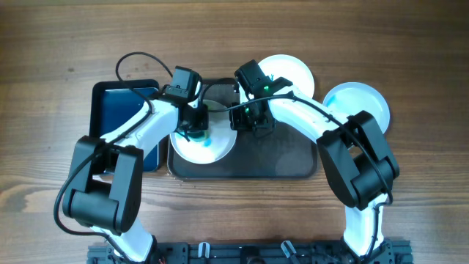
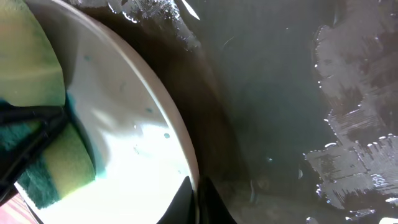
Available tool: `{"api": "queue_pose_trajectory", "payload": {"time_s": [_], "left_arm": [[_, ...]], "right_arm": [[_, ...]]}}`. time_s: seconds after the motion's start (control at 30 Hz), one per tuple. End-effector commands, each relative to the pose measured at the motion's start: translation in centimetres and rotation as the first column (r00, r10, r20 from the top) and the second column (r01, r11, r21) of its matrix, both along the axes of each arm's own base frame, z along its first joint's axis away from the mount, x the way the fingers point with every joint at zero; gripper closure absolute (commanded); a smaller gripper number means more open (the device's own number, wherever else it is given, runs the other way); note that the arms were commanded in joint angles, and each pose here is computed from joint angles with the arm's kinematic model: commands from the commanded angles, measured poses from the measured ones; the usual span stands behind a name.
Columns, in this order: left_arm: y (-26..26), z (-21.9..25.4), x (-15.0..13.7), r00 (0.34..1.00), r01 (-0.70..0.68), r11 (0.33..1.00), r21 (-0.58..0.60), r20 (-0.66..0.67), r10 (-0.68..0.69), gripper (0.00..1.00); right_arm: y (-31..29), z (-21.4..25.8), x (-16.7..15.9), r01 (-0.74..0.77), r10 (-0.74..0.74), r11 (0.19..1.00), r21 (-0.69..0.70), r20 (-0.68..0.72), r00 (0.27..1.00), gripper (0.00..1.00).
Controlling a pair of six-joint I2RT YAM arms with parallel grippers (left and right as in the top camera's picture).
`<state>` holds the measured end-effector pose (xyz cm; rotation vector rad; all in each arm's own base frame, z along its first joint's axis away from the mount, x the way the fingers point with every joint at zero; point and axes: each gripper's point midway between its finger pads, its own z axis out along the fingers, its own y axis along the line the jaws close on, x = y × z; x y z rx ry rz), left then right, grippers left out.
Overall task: Clean dirty plates on tray and stack at the side
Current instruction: 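Scrub the second plate with the sponge while the right gripper holds it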
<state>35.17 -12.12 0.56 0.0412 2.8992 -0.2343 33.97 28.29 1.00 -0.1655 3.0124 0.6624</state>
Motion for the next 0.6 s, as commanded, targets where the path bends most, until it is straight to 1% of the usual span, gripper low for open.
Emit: {"api": "queue_pose_trajectory", "payload": {"time_s": [0.0, 0.07, 0.13, 0.17, 0.2, 0.23, 0.3, 0.33, 0.4, 0.47, 0.53, 0.57], "left_arm": [[-2.2, -0.1, 0.0, 0.991, 0.134, 0.989, -0.062, 0.025, -0.133, 0.96], [-2.8, 0.7, 2.2, 0.984, 0.140, 0.987, -0.078, 0.122, -0.129, 0.96], [-2.9, 1.4, 4.1, 0.973, 0.127, 0.989, -0.069, 0.205, -0.111, 0.96], [-2.2, 1.7, 5.1, 0.969, 0.081, 0.996, -0.040, 0.239, -0.069, 0.96], [-0.6, 1.7, 5.7, 0.967, -0.030, 0.999, 0.013, 0.255, 0.025, 0.96], [1.3, 1.6, 5.8, 0.957, -0.149, 0.986, 0.072, 0.263, 0.125, 0.96], [4.3, 1.3, 4.9, 0.924, -0.327, 0.931, 0.161, 0.262, 0.279, 0.96], [4.9, 1.0, 4.1, 0.919, -0.358, 0.915, 0.185, 0.243, 0.311, 0.96], [4.9, 0.1, 2.1, 0.933, -0.352, 0.914, 0.199, 0.153, 0.326, 0.96], [3.9, -0.9, -0.8, 0.952, -0.302, 0.936, 0.181, 0.002, 0.306, 0.96], [3.5, -1.2, -2.9, 0.950, -0.277, 0.944, 0.179, -0.095, 0.297, 0.96], [3.0, -1.4, -3.7, 0.949, -0.260, 0.953, 0.156, -0.140, 0.282, 0.96]], "right_arm": [[0.6, 0.4, 0.1, -0.009, 0.009, 0.999, 0.035, 0.004, 1.000, 0.96], [0.6, 0.4, 0.1, -0.010, 0.009, 0.999, 0.036, 0.002, 1.000, 0.96], [0.6, 0.4, 0.1, -0.017, 0.017, 0.999, 0.035, 0.005, 1.000, 0.96], [0.5, 0.4, 0.0, -0.020, 0.020, 0.999, 0.033, 0.004, 1.000, 0.96], [0.5, 0.4, 0.0, -0.023, 0.023, 0.999, 0.032, 0.004, 1.000, 0.96], [0.5, 0.4, 0.0, -0.023, 0.023, 0.999, 0.032, 0.003, 1.000, 0.96], [0.5, 0.4, 0.0, -0.023, 0.023, 0.999, 0.032, 0.003, 1.000, 0.96], [0.5, 0.4, 0.0, -0.022, 0.022, 0.999, 0.032, 0.003, 1.000, 0.96], [0.5, 0.4, 0.0, -0.023, 0.023, 0.999, 0.034, 0.006, 1.000, 0.96], [0.5, 0.4, 0.0, -0.023, 0.023, 0.999, 0.034, 0.006, 1.000, 0.96], [0.5, 0.4, 0.0, -0.023, 0.023, 0.999, 0.034, 0.006, 1.000, 0.96], [0.6, 0.4, 0.1, -0.023, 0.023, 0.999, 0.034, 0.007, 1.000, 0.96]]}}
